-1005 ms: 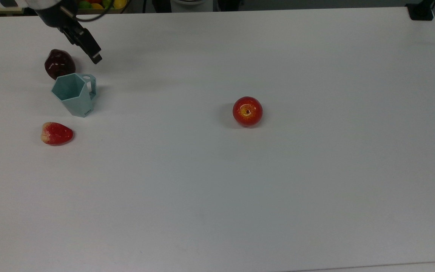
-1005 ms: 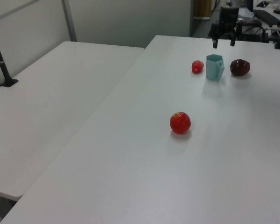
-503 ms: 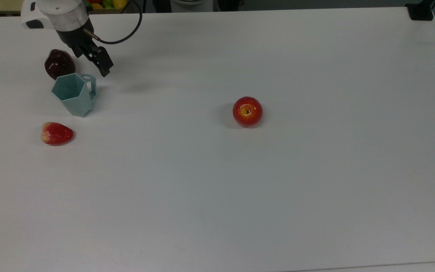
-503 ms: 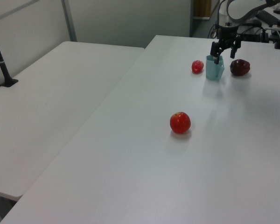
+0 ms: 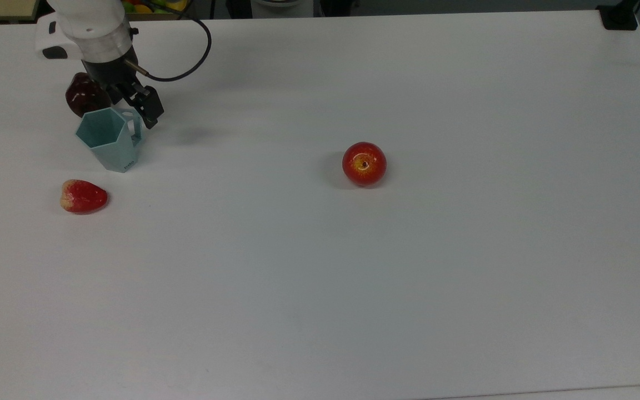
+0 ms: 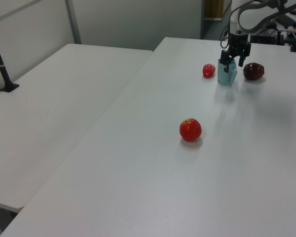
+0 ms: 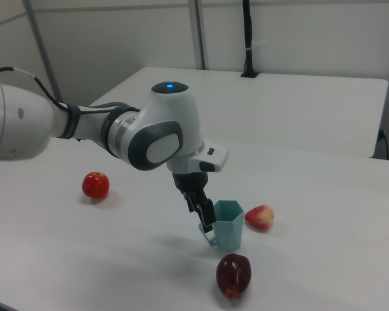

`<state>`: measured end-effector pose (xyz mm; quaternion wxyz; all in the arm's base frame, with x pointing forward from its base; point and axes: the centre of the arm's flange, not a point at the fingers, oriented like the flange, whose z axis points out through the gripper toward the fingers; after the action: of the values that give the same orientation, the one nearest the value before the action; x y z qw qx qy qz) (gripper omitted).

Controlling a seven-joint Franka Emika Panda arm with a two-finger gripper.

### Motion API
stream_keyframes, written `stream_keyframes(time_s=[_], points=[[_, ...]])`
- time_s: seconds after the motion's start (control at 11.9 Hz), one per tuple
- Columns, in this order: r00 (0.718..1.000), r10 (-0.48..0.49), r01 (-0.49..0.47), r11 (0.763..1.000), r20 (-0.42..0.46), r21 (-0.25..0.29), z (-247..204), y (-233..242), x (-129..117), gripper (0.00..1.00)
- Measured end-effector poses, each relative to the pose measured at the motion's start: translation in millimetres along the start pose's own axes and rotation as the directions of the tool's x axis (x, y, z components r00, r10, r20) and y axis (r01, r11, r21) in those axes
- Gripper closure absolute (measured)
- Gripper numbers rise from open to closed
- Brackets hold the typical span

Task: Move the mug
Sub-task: 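Move the gripper down to the teal mug's rim, then close the gripper on the teal mug's rim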

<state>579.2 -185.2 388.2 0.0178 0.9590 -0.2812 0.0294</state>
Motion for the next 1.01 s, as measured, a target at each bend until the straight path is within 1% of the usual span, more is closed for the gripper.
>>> stream_keyframes(time_s=[0.08,0.17,0.25,0.34,0.5,0.59,0.84,1.01], points=[[1.0,0.003,-0.003,1.0,0.001,-0.001,4.5,-0.4,0.8,0.13],[1.0,0.009,-0.009,1.0,0.002,-0.001,7.3,-0.7,1.3,0.19],[1.0,0.013,-0.013,1.0,0.001,-0.001,8.7,-0.9,1.8,0.19],[0.999,0.039,-0.039,0.999,-0.002,-0.001,8.9,0.2,2.4,0.21],[0.994,0.113,-0.113,0.994,-0.008,0.001,8.4,2.8,3.8,0.21],[0.991,0.131,-0.131,0.991,-0.007,0.001,8.8,2.9,3.8,0.21],[0.988,0.153,-0.153,0.988,0.0,-0.002,13.5,2.4,3.6,0.25],[0.986,0.168,-0.168,0.986,0.001,-0.004,25.4,-0.3,5.1,0.29]])
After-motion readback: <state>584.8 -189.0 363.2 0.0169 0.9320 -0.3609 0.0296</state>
